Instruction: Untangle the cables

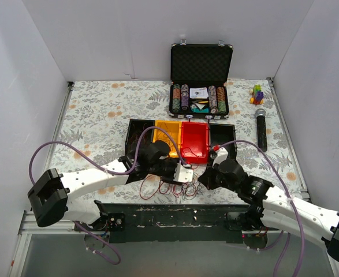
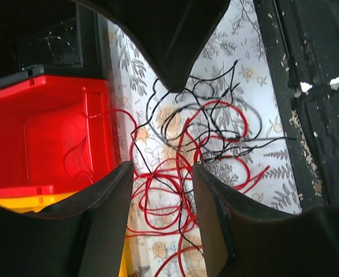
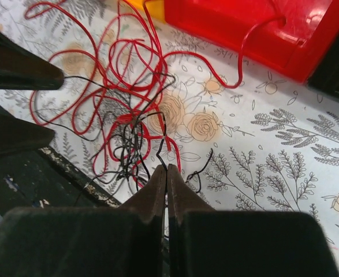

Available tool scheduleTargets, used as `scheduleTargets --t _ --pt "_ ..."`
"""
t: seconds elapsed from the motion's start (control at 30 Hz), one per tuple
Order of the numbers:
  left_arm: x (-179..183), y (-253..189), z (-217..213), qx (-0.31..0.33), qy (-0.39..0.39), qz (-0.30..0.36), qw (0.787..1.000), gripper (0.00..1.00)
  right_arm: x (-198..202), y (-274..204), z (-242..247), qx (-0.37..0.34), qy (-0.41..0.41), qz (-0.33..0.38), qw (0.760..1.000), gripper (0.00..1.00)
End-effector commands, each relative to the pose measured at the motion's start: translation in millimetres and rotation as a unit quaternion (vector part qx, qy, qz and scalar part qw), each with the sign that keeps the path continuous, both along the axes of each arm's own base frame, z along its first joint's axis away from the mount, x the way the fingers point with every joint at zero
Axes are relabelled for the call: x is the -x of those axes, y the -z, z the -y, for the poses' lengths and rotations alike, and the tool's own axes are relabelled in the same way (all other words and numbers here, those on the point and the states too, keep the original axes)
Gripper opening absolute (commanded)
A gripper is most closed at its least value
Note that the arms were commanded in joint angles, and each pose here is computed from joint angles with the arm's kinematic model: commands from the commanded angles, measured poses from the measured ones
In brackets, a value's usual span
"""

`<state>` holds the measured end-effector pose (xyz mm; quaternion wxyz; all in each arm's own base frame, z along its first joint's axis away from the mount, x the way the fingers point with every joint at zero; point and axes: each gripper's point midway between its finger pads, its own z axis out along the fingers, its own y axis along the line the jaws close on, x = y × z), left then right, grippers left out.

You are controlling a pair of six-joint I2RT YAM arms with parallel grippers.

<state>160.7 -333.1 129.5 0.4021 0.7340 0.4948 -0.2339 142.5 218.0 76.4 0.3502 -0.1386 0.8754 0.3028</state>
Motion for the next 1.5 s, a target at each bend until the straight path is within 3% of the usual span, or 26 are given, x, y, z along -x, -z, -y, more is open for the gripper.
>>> scheduleTargets --t 0.0,0.37,0.5,0.63,0.9,0.93,1.03,1.17,1.47 --pt "-4 -37 30 0.065 -0.003 0.004 0.998 0.46 -8 -54 1 -0.030 0.004 0.051 0.998 0.01" --pt "-10 -42 37 0.083 -0.018 0.007 0.996 0.45 0 -148 -1 -0.095 -0.030 0.111 0.989 0.01" --pt "-10 -41 40 0.085 -0.014 0.003 0.996 0.28 1 -164 -5 -0.107 -0.039 0.119 0.986 0.01" --pt "-11 -38 37 0.077 -0.011 0.015 0.997 0.02 -4 -175 -1 -0.105 -0.025 0.133 0.985 0.01" --pt "-3 -13 6 0.041 -0.029 0.019 0.999 0.00 -24 -226 31 -0.077 0.040 0.207 0.975 0.01" --pt "-2 -10 2 0.038 -0.032 0.015 0.999 0.01 -25 -234 33 -0.077 0.045 0.216 0.972 0.01" --pt "2 -3 -8 0.026 -0.039 0.011 0.999 0.33 -29 -256 36 -0.084 0.052 0.238 0.966 0.01" --pt "7 14 -21 0.011 -0.048 0.002 0.999 0.53 -28 -273 31 -0.101 0.046 0.244 0.964 0.01" --pt "19 50 -39 -0.005 -0.043 -0.007 0.999 0.68 -26 -298 32 -0.130 0.051 0.254 0.957 0.01"
